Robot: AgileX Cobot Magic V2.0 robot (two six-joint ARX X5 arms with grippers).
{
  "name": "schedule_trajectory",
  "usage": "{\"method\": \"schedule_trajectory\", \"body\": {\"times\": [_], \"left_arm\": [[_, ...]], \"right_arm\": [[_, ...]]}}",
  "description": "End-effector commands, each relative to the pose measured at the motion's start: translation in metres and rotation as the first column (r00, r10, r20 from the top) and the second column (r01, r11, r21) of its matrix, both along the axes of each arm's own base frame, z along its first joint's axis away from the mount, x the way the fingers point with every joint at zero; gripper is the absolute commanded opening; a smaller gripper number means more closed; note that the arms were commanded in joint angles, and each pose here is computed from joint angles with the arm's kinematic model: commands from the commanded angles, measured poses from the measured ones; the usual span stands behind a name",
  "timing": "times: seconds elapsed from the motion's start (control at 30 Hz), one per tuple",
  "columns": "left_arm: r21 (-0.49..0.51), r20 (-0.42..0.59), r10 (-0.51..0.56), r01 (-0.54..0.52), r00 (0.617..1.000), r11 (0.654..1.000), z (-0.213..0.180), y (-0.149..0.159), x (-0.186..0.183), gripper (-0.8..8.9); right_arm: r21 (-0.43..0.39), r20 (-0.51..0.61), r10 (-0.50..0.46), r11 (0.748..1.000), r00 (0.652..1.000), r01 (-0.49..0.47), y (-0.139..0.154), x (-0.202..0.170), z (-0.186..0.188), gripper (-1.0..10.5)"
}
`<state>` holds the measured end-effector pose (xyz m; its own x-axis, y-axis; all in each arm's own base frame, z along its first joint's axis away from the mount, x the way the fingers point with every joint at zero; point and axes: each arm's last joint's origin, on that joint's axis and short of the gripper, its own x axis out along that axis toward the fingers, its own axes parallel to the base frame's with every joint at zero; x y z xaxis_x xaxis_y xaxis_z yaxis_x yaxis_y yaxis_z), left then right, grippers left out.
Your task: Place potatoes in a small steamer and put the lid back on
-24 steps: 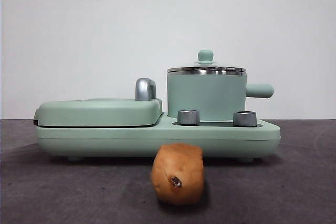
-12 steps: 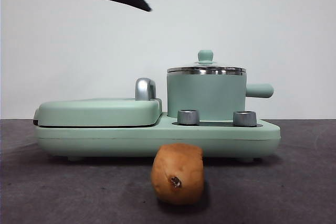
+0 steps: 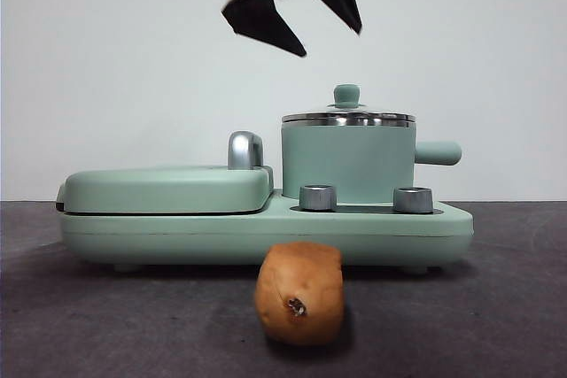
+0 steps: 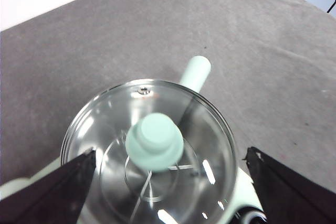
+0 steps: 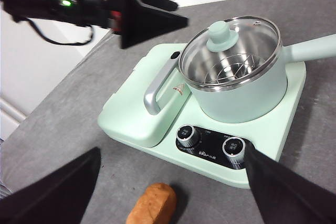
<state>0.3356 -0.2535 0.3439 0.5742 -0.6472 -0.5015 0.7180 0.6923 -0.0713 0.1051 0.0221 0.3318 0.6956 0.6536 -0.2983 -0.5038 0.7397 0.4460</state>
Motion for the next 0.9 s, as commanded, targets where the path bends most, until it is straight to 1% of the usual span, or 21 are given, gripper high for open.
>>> {"method": "schedule_trajectory", "body": {"times": [0.03, 0.23, 0.4, 0.6, 0.73, 0.87, 0.9], "left_arm": [[-0.008, 0.046, -0.016, 0.016, 0.999, 1.000, -0.005, -0.013, 0.009, 4.63], [-0.020, 0.057, -0.014, 0.015, 0.998, 1.000, -0.020, -0.022, 0.020, 4.63], [-0.007, 0.041, -0.014, 0.014, 0.999, 1.000, -0.033, -0.027, 0.026, 4.58], [-0.007, 0.058, -0.020, 0.020, 0.998, 1.000, -0.046, -0.033, 0.034, 4.58], [0.002, 0.047, -0.020, 0.020, 0.999, 1.000, -0.056, -0.036, 0.037, 4.55], [0.006, 0.043, -0.021, 0.021, 0.999, 1.000, -0.059, -0.037, 0.039, 3.97], [0.006, 0.048, -0.022, 0.022, 0.999, 1.000, -0.059, -0.037, 0.039, 3.94]], "right_arm": [[-0.007, 0.030, 0.006, 1.000, 1.000, -0.006, 0.000, 0.000, 0.006, 4.4], [-0.007, 0.030, 0.006, 1.000, 1.000, -0.006, 0.000, 0.000, 0.006, 4.4], [-0.007, 0.030, 0.005, 1.000, 1.000, -0.005, 0.000, 0.000, 0.006, 4.4], [-0.007, 0.030, 0.006, 1.000, 1.000, -0.006, 0.000, 0.000, 0.006, 4.4], [-0.007, 0.029, 0.005, 1.000, 1.000, -0.005, 0.000, 0.000, 0.006, 4.4], [-0.007, 0.030, 0.005, 1.000, 1.000, -0.005, 0.000, 0.000, 0.006, 4.4], [-0.007, 0.030, 0.005, 1.000, 1.000, -0.005, 0.000, 0.000, 0.006, 4.4]]}}
